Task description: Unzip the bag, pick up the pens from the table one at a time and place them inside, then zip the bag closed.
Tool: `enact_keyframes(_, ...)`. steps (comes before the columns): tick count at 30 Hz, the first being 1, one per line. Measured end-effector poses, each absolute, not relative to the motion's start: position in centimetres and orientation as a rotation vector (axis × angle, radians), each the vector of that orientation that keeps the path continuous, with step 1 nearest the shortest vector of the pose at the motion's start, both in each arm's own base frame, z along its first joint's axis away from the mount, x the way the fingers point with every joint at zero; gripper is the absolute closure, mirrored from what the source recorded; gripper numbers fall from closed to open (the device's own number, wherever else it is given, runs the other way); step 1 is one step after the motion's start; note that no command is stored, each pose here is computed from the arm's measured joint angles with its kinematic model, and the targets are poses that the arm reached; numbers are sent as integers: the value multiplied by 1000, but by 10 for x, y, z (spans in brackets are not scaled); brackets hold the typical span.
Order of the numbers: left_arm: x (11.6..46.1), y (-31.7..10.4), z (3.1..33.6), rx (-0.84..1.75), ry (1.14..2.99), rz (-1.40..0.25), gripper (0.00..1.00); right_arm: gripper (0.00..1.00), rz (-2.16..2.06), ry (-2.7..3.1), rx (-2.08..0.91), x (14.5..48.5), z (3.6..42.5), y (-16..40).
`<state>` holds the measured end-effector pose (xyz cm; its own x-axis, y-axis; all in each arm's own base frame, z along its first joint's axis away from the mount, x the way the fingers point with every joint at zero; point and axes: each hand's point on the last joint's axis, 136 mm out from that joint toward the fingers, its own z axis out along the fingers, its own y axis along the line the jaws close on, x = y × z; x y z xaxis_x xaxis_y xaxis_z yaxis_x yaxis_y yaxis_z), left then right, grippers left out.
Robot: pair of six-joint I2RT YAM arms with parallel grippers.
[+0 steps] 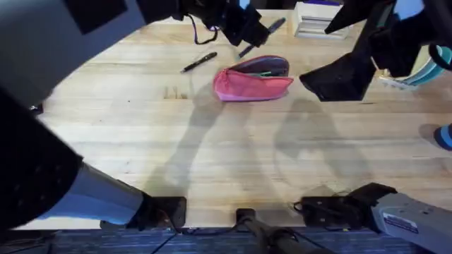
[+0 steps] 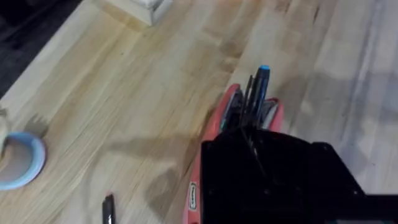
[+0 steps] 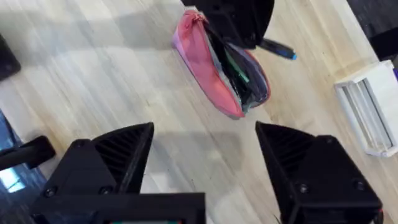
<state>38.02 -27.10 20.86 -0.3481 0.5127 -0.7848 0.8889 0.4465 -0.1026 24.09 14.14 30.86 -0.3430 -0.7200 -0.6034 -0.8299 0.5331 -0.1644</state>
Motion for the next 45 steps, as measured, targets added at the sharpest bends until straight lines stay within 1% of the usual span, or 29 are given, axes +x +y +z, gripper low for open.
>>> enact_keyframes(4, 376, -284, 193, 1232, 1991, -760, 957, 5, 224, 2142, -1249, 241, 309, 141)
enact_keyframes(12, 375, -296, 152, 1280, 2045, -824, 956, 5, 231, 2152, -1233, 241, 309, 141)
enact_keyframes(20, 373, -295, 146, 1298, 2058, -831, 957, 5, 232, 2154, -1230, 241, 309, 141)
enact_keyframes(25, 360, -289, 137, 1356, 2090, -835, 957, 5, 232, 2154, -1230, 241, 309, 141)
enact_keyframes(30, 357, -281, 122, 1441, 2098, -772, 957, 5, 232, 2154, -1230, 241, 309, 141)
enact_keyframes(33, 360, -276, 109, 1463, 2124, -716, 920, 5, 232, 2154, -1230, 241, 309, 141)
enact_keyframes(36, 364, -271, 99, 1477, 2153, -648, 906, 5, 232, 2154, -1230, 241, 309, 141)
enact_keyframes(41, 369, -265, 95, 1485, 2169, -575, 903, 4, 232, 2154, -1230, 241, 309, 141)
enact_keyframes(45, 370, -263, 94, 1486, 2173, -558, 902, 5, 232, 2154, -1230, 241, 309, 141)
